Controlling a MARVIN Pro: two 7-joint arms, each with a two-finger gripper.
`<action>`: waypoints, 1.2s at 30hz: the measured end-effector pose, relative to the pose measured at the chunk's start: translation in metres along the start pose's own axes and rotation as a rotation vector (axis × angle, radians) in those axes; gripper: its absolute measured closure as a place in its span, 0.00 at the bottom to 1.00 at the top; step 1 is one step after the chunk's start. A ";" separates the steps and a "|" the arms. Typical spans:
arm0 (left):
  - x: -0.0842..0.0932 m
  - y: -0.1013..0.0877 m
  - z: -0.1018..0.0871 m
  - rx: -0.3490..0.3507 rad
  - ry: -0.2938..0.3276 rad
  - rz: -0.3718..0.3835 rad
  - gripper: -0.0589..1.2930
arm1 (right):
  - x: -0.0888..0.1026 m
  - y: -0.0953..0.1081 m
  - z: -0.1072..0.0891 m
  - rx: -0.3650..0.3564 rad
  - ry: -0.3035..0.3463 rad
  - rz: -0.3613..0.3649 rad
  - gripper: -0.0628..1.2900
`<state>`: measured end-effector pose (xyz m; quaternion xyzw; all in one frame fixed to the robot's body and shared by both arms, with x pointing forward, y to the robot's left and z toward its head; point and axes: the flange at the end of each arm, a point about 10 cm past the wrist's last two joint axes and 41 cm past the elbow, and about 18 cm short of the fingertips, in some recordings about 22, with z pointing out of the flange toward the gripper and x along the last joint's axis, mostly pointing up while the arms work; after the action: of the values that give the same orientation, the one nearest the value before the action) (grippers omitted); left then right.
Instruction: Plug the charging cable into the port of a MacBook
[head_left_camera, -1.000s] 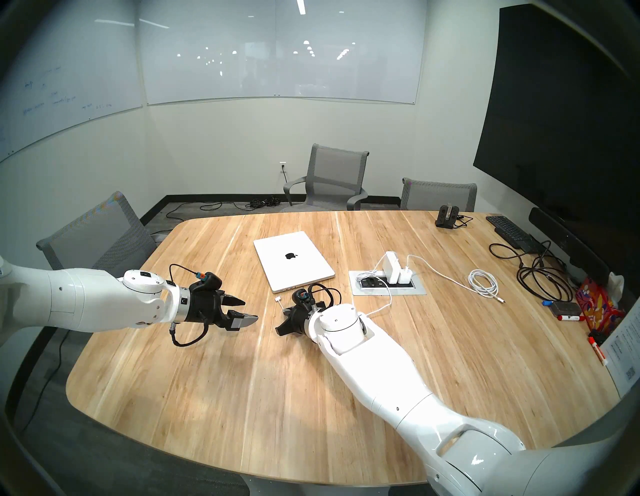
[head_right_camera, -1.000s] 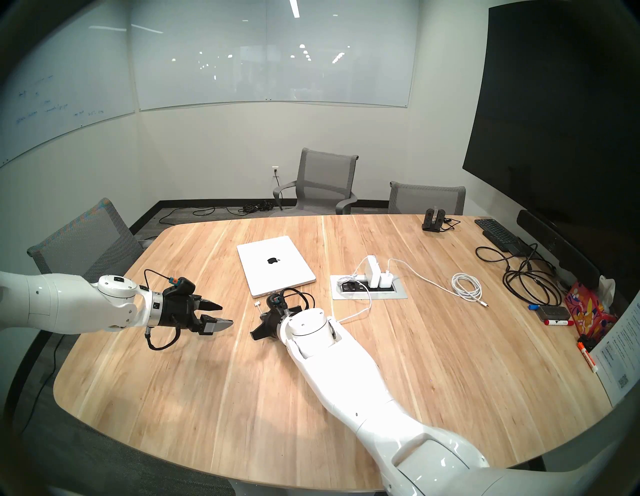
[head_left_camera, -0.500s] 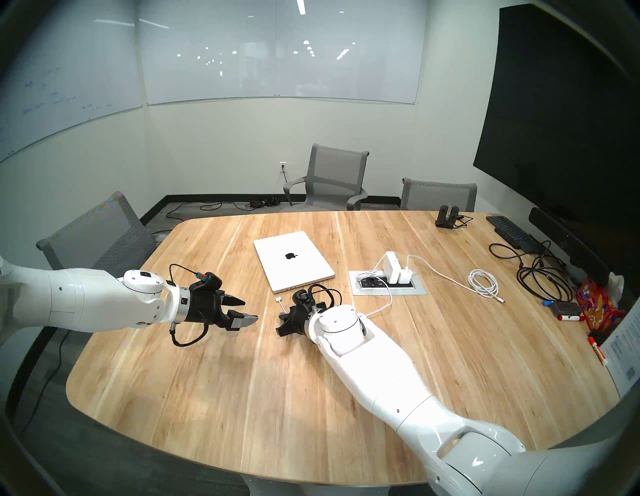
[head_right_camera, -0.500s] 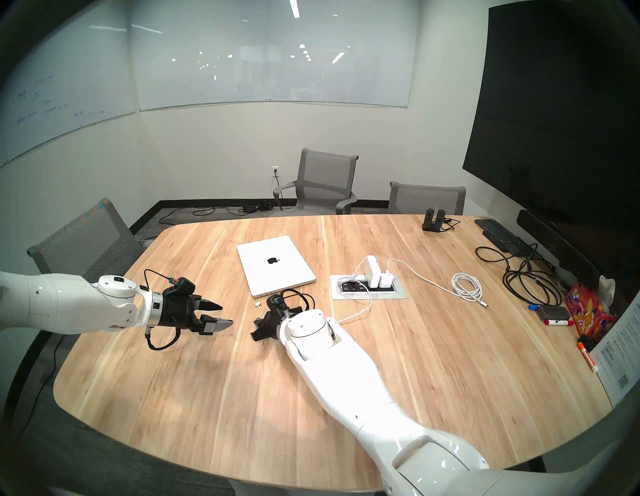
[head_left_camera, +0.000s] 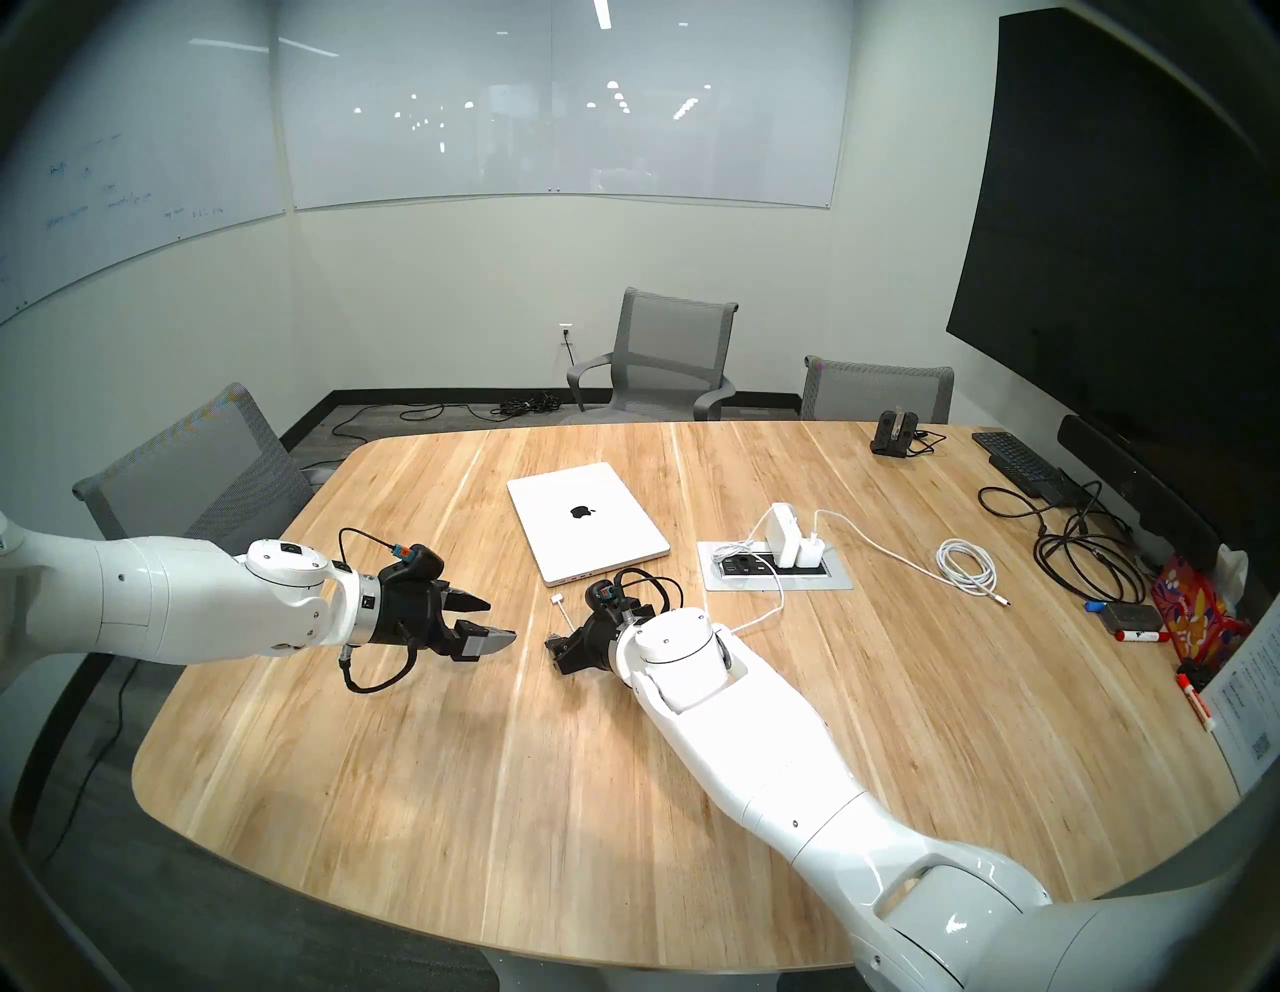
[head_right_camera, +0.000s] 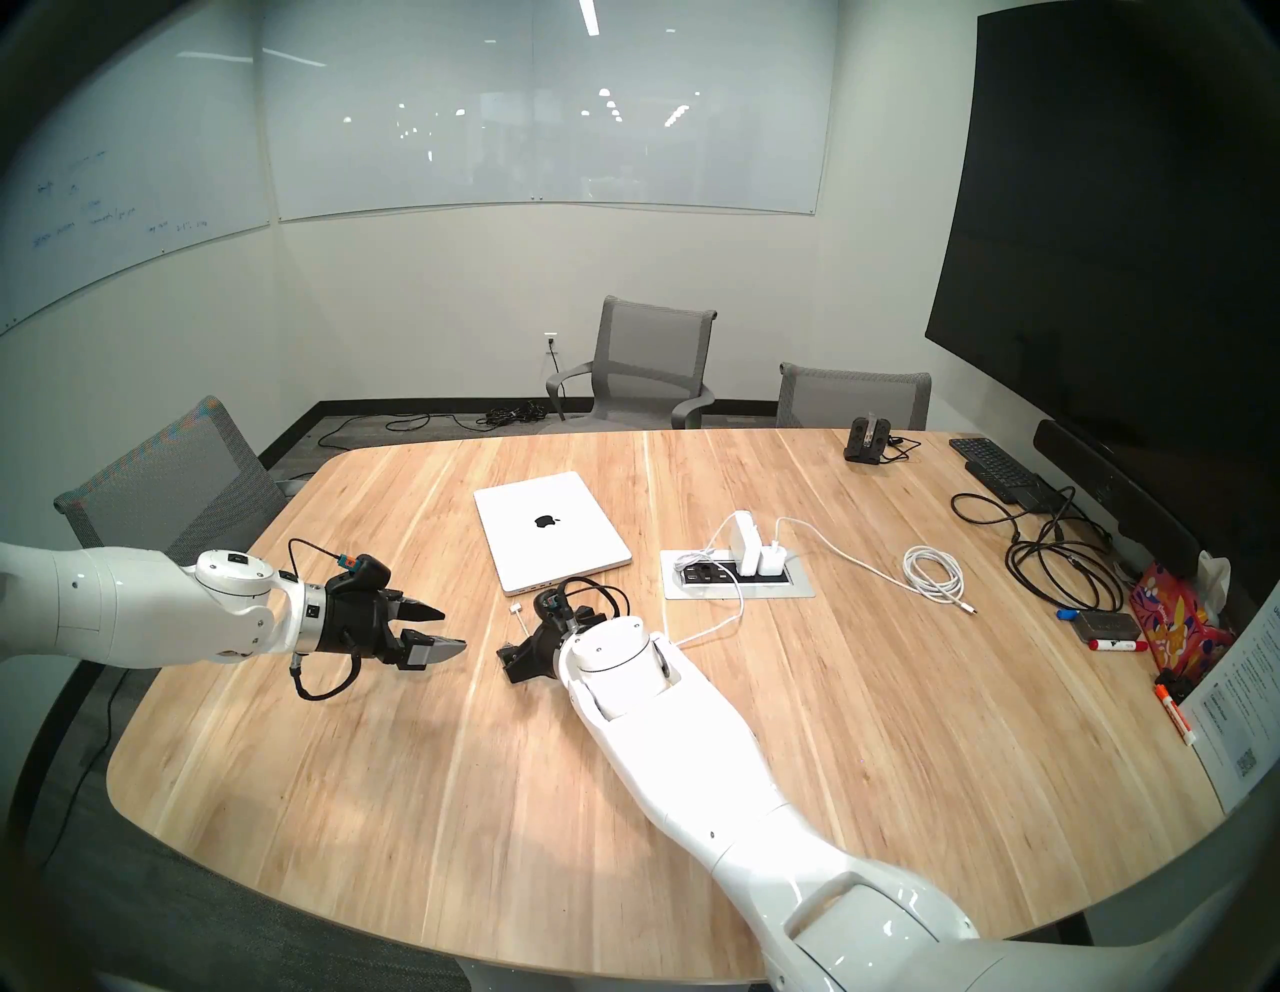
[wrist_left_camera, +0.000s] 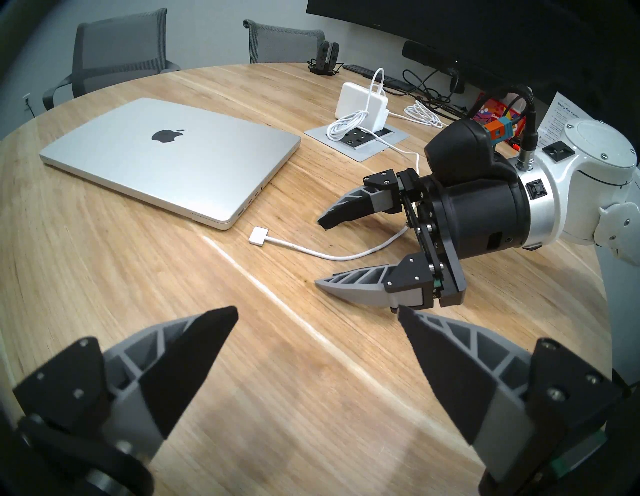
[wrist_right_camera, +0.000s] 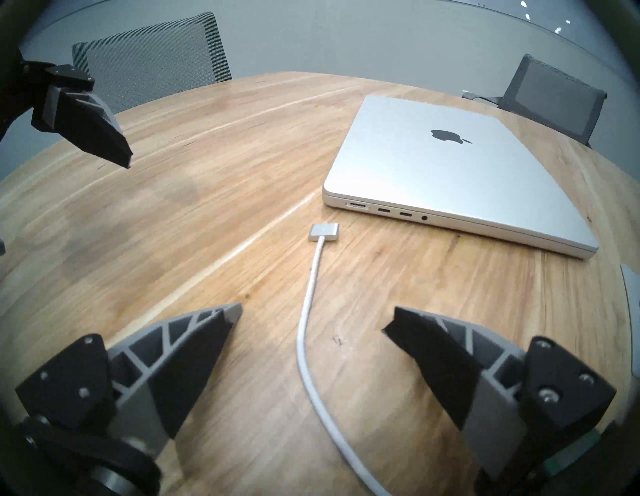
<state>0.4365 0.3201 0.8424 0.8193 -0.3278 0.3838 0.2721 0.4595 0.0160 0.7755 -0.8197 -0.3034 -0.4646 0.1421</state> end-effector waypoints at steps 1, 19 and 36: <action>0.000 0.000 0.000 0.000 0.000 0.000 0.03 | 0.000 0.001 0.001 0.001 -0.001 0.000 0.08; 0.000 0.000 0.000 0.000 0.000 0.000 0.03 | 0.016 0.010 0.024 0.036 -0.020 -0.020 0.07; 0.000 0.000 0.000 0.000 0.000 0.000 0.03 | 0.022 0.014 0.028 0.047 -0.042 -0.016 0.64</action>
<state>0.4365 0.3201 0.8425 0.8193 -0.3278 0.3839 0.2721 0.4954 0.0279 0.7805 -0.8232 -0.3237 -0.4411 0.1515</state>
